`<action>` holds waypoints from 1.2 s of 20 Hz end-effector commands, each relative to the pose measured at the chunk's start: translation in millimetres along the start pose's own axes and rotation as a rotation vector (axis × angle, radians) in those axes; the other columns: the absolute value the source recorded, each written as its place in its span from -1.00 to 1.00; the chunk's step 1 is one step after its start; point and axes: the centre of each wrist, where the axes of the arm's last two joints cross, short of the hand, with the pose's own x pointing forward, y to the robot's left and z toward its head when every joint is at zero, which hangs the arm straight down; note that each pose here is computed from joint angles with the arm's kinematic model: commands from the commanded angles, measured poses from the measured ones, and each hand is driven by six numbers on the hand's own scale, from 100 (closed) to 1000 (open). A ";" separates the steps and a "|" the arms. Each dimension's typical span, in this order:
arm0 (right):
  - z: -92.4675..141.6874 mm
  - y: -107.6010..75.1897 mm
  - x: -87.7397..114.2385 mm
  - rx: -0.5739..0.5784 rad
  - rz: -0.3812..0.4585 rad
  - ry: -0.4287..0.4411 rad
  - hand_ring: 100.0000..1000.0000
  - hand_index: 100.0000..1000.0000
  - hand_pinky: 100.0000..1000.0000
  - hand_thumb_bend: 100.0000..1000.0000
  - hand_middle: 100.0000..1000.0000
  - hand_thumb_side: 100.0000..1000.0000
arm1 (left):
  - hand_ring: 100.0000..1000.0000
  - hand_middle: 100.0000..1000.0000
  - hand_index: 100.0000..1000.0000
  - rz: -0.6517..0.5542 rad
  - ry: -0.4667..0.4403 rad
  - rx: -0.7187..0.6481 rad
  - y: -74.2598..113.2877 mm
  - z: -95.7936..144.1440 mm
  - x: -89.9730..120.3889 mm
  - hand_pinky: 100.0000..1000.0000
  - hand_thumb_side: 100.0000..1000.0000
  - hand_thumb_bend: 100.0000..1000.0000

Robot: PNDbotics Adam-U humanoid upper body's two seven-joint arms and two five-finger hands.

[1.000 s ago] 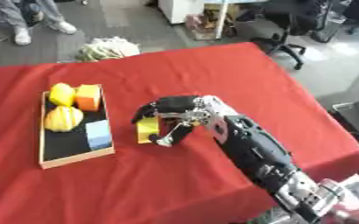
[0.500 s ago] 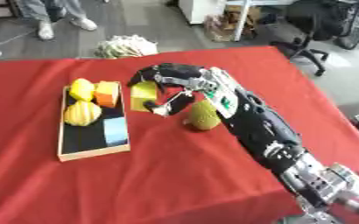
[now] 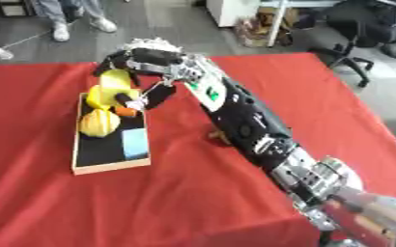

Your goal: Pick up objects on the table and place them in the box.

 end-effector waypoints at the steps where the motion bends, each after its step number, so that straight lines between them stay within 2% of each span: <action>1: -13.6 -1.7 2.1 0.193 0.098 -0.148 -0.18 0.52 -0.28 -1.00 0.24 -0.74 | -0.07 0.00 0.57 -0.019 -0.016 -0.029 1.1 -4.1 8.0 0.23 0.75 -1.00; 5: -23.2 15.9 2.5 0.277 0.091 -0.156 -0.10 0.58 -0.18 -1.00 0.30 -0.71 | -0.07 0.00 0.57 -0.018 -0.015 -0.030 0.9 -4.3 7.8 0.23 0.75 -1.00; 10: -20.7 31.1 -1.7 0.361 0.111 -0.123 -0.04 0.60 -0.10 -1.00 0.34 -0.66 | -0.07 0.00 0.57 -0.017 -0.013 -0.027 1.0 -3.4 7.3 0.23 0.75 -1.00; 20: -26.5 64.2 0.1 0.450 0.123 -0.114 0.01 0.61 -0.05 -1.00 0.37 -0.62 | -0.07 0.00 0.57 -0.018 -0.016 -0.027 0.9 -3.9 7.8 0.23 0.75 -1.00; 23: -27.6 65.9 0.8 0.461 0.135 -0.110 0.25 0.71 0.12 -1.00 0.50 -0.59 | -0.06 0.00 0.57 -0.019 -0.018 -0.026 0.9 -4.0 8.1 0.23 0.74 -1.00; 24: -27.7 65.0 1.0 0.462 0.143 -0.108 0.41 0.78 0.24 -1.00 0.58 -0.58 | -0.06 0.00 0.57 -0.018 -0.018 -0.026 0.9 -4.1 8.1 0.23 0.74 -1.00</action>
